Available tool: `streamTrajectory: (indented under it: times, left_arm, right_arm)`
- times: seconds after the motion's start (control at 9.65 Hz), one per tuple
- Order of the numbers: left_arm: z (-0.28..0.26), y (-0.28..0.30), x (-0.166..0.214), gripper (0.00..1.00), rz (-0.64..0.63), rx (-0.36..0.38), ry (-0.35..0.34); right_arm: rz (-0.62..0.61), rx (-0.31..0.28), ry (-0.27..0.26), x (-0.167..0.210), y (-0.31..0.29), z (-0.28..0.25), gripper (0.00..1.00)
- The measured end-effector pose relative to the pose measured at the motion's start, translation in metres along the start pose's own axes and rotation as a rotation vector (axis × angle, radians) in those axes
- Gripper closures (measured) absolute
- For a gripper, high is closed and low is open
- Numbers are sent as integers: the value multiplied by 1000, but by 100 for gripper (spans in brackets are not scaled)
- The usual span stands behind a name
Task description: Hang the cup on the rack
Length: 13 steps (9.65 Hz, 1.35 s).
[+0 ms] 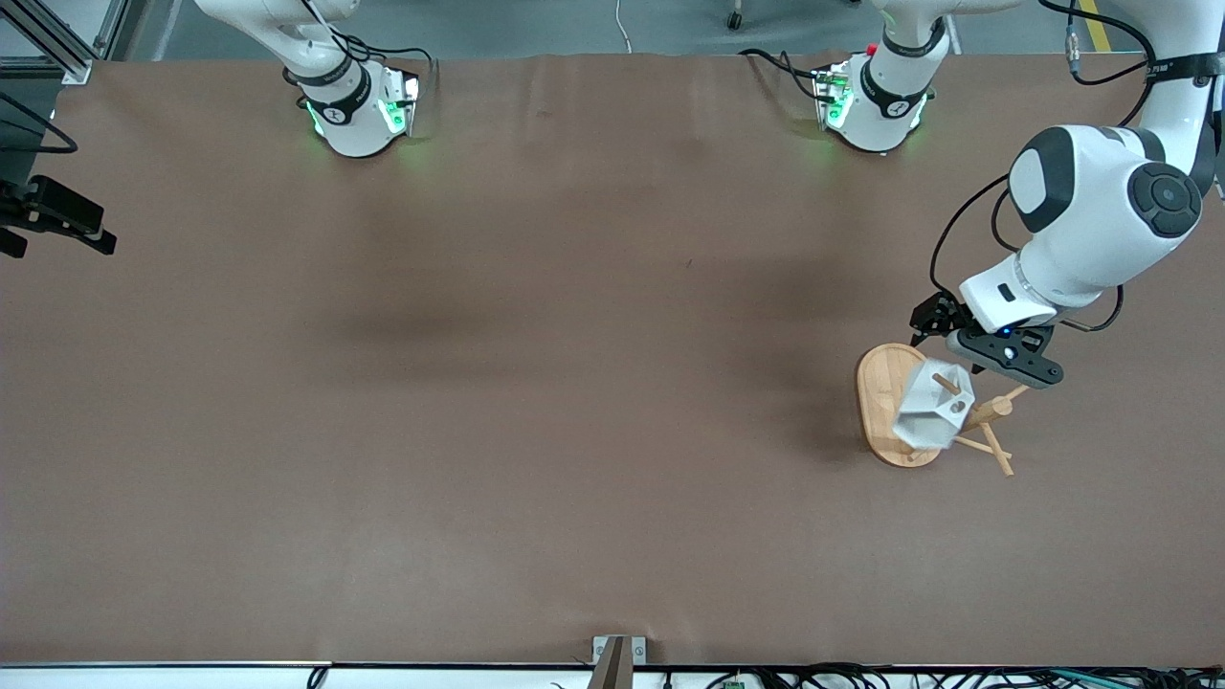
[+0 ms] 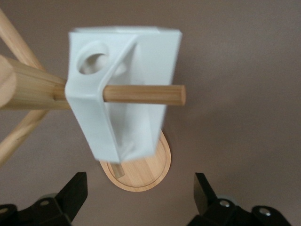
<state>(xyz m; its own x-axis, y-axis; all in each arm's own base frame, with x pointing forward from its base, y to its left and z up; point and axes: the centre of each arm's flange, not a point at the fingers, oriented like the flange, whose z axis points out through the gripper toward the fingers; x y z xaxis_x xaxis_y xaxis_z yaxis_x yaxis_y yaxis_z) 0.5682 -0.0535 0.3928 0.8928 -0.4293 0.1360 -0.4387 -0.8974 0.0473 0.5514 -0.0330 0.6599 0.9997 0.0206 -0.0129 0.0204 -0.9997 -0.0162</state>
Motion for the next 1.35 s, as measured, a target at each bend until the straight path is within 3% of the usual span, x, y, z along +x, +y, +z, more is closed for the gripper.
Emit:
streamTrajectory:
  times: [0.31, 0.62, 1.04, 1.35]
  left_arm:
    - [-26, -2, 15, 0, -16, 8, 39]
    - [-75, 4, 22, 0, -143, 2, 39]
    - [-149, 20, 21, 0, -238, 77, -39]
    - [-196, 12, 23, 0, -264, 93, -21]
  right_arm:
    - [2, 0, 0, 0, 1, 0, 0]
    - [2, 0, -1, 0, 1, 0, 0]
    - [2, 0, -6, -1, 1, 1, 0]
    - [2, 1, -8, -1, 1, 1, 0]
